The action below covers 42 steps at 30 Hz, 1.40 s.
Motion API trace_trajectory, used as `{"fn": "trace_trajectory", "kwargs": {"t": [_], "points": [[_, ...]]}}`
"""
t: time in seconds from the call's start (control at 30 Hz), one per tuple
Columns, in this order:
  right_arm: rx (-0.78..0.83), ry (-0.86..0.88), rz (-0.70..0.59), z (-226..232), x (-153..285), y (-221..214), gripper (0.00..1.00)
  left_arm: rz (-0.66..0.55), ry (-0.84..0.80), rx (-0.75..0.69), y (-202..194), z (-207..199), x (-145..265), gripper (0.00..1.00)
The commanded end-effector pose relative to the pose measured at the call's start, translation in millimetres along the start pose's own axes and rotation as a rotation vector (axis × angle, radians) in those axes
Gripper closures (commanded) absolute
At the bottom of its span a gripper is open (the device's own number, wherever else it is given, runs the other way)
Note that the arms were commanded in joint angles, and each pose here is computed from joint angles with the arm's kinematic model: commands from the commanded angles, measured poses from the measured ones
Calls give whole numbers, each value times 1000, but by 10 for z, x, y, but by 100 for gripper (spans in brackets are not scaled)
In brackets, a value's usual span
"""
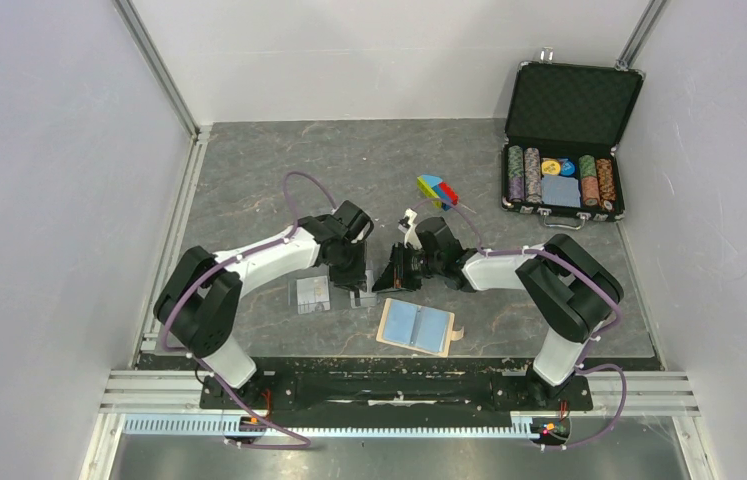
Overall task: Put the credit cards into the card holder
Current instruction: Pick up the credit card from the storage box.
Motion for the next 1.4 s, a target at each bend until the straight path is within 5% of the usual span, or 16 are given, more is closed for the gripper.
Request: {"fn": "trace_trajectory", "kwargs": {"t": [0.0,0.33,0.63,0.9,1.13,1.37], "points": [[22,-1,10,-7,41,-75,83,-58,24,50,49,6,106,59],[15,-2,11,-33,47,-103,83,18,88,151,-226,231,-246,58],[12,2,10,-45,49,-117,83,12,26,89,-137,23,-256,98],[10,4,7,-49,68,-131,83,-3,87,28,-74,-38,-136,97],[11,6,4,-40,74,-132,83,-31,66,29,-37,-104,-42,80],[12,6,4,-43,83,-139,83,-65,40,20,43,-178,55,79]]}}
Point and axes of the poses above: each gripper's point midway between its finger pads, its own x axis back along the fingers, its own z axis along the line the jaws close on, y = z × x, the point moved 6 cm from there along x, back along the fingers, and after that the axes turned 7 degrees about -x, right-handed, at the moved point
